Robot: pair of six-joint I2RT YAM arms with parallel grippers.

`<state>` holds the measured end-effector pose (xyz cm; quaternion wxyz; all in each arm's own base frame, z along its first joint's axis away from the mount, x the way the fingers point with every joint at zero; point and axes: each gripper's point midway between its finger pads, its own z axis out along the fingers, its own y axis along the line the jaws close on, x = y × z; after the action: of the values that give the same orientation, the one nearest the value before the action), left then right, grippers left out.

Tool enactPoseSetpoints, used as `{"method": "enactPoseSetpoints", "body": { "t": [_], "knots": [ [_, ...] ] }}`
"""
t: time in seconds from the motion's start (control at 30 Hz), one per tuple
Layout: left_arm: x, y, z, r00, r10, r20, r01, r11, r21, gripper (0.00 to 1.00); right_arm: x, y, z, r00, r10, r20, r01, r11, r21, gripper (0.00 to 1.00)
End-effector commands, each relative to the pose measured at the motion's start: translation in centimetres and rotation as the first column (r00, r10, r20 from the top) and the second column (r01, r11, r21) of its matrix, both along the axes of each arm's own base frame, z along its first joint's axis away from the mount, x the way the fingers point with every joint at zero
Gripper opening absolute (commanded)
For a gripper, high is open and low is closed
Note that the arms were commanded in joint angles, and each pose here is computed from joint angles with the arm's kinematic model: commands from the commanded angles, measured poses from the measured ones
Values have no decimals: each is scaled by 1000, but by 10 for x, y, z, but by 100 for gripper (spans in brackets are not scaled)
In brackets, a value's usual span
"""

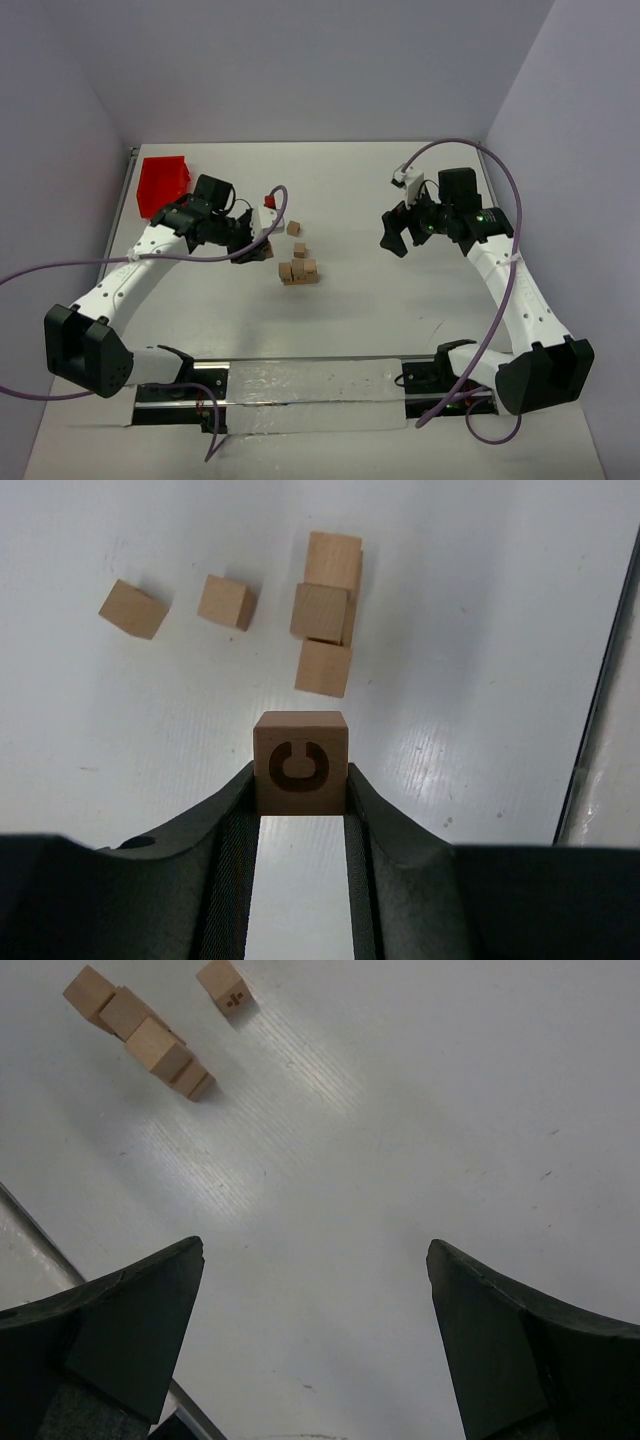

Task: Build the wood block tower

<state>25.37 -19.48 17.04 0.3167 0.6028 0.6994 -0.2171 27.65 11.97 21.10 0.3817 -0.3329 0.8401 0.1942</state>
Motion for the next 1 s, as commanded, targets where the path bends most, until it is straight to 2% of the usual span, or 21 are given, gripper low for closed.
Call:
{"method": "enactPoseSetpoints", "body": {
  "t": [0.0, 0.13, 0.4, 0.6, 0.77, 0.9, 0.97],
  "knots": [
    [-3, -15, 10, 1000, 10, 15, -9, 999, -46, 0, 11, -2, 15, 998, -9, 62, 10, 1000, -7, 100],
    [0, -26, 17, 999, 14, 31, -11, 996, -86, 0, 23, -4, 16, 997, -40, 73, 41, 999, -15, 100],
    [0, -24, 12, 997, 46, 57, -45, 999, -23, 0, 61, -8, 40, 980, -107, 171, 111, 994, -16, 100],
    [-3, -25, 19, 996, 67, 56, -64, 997, -51, 0, 56, 2, 43, 989, -71, 128, 73, 997, -7, 100],
    [-1, -34, 22, 997, 55, 48, -51, 996, -77, 2, 51, -10, 36, 982, -58, 179, 74, 994, -85, 100],
    [1, -40, 16, 998, 23, 65, -20, 998, -53, 1, 40, 1, 43, 987, -37, 154, 49, 996, -75, 100],
    [0, -42, 11, 997, -6, 73, 8, 1000, -25, 0, 40, 1, 51, 980, -25, 199, 42, 996, -82, 100]
  ]
}}
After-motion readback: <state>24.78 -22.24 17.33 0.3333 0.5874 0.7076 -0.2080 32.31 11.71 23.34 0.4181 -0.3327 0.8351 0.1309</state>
